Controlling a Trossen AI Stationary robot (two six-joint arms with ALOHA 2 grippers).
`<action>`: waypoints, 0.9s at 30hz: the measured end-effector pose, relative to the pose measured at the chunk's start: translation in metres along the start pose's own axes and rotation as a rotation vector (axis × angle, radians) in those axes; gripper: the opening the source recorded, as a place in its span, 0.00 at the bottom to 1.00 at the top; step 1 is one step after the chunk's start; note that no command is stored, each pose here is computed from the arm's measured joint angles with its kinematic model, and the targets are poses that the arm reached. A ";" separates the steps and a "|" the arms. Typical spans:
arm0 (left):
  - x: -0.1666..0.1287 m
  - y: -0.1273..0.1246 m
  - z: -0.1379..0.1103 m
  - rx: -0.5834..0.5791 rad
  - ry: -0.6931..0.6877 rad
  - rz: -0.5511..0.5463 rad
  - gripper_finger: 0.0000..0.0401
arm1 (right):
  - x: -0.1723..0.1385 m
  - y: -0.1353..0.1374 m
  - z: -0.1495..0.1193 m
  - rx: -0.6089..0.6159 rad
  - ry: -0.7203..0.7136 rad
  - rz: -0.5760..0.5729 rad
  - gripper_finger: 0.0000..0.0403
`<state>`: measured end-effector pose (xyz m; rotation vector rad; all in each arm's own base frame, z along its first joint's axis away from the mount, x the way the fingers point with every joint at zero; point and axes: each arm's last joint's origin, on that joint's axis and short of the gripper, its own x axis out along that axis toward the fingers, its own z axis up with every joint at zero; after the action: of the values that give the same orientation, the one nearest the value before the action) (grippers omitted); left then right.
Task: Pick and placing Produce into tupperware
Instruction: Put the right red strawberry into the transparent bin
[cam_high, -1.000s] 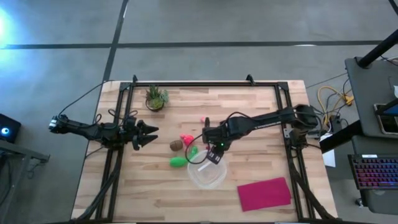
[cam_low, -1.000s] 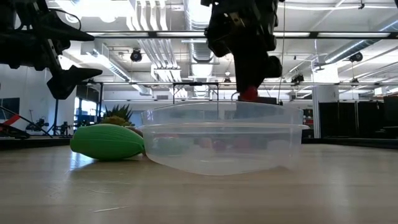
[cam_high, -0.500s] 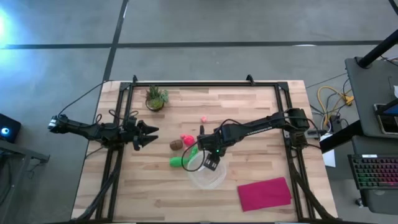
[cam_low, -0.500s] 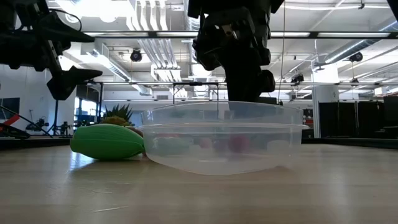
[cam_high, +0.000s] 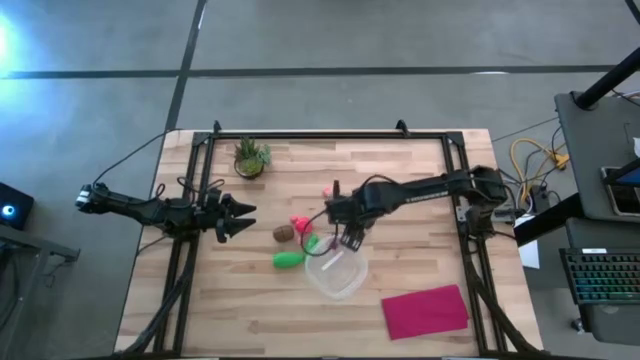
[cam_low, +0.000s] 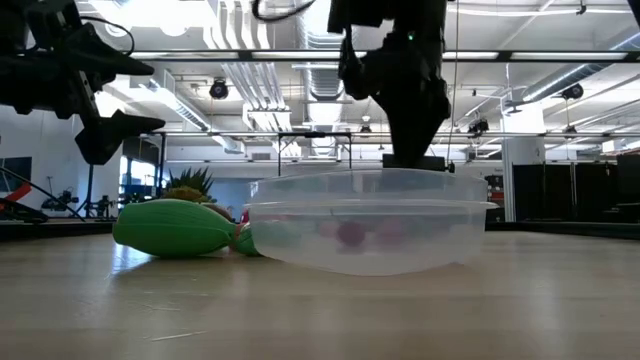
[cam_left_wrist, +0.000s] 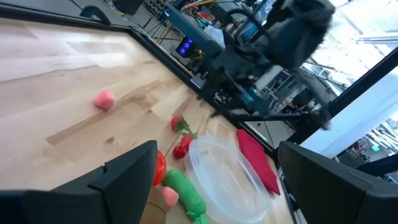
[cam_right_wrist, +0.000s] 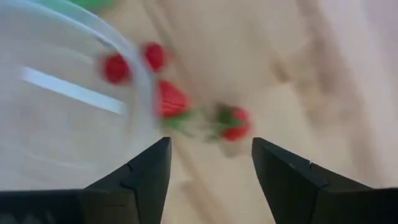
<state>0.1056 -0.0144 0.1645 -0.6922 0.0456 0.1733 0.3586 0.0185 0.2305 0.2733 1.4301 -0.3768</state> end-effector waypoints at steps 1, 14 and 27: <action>0.000 0.000 0.000 0.000 0.000 0.000 0.80 | -0.001 -0.003 0.000 -0.047 0.007 -0.011 0.53; 0.000 0.000 0.000 -0.001 0.001 0.000 0.80 | 0.023 -0.016 -0.005 -0.660 0.016 -0.151 0.53; 0.000 0.000 0.000 0.000 0.003 0.002 0.80 | 0.056 -0.021 -0.018 -0.768 0.021 -0.088 0.53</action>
<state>0.1057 -0.0144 0.1642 -0.6919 0.0487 0.1741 0.3390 0.0021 0.1736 -0.4099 1.5063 0.1207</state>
